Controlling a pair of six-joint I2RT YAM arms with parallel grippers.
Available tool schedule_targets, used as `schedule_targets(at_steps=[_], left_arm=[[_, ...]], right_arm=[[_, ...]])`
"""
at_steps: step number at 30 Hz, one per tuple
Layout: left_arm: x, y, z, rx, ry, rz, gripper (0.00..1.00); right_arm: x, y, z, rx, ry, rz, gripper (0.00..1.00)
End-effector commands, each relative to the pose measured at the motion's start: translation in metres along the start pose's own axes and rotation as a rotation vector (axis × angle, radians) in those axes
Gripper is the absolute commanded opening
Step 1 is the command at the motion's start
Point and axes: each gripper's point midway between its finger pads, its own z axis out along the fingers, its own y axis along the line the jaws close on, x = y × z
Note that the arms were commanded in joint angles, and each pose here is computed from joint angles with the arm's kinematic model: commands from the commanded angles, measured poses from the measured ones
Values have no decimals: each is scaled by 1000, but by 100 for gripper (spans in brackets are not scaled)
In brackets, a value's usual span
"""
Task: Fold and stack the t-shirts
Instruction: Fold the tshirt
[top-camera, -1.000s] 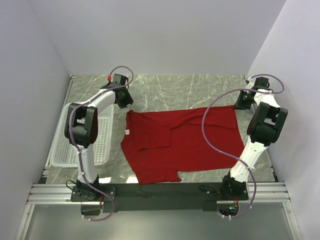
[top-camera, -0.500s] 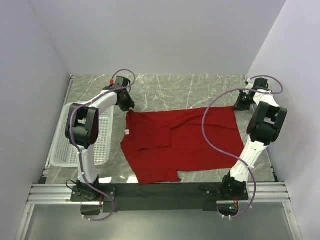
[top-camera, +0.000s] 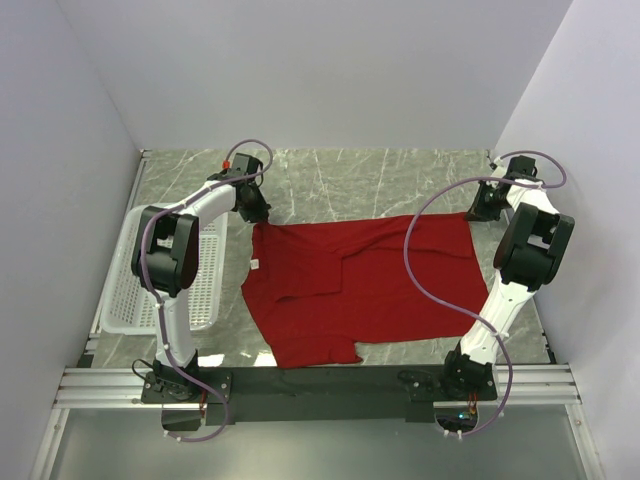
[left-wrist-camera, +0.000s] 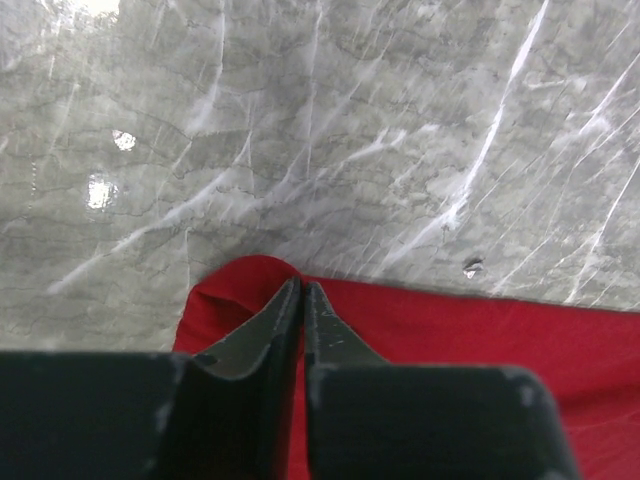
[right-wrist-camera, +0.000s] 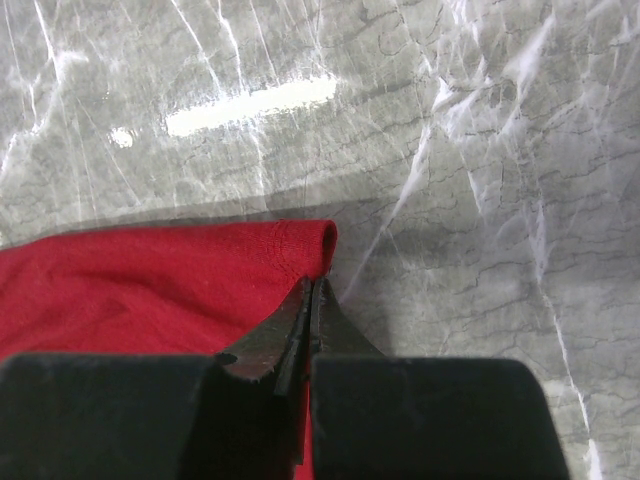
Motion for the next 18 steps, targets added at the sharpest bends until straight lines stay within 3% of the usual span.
schedule_targets(at_steps=[1,5,18], left_arm=[[3,-7,-2,27,15,3,10],[0,-9,-6,35,3,7,1],[-68,-2,-38,26,-202,-84,1]], right_arm=[[-22,0,-8,-7,-62,-10,0],[-22,0,-9,-9,-65,-6,0],[-37,1,-18,-9,-131,21,0]])
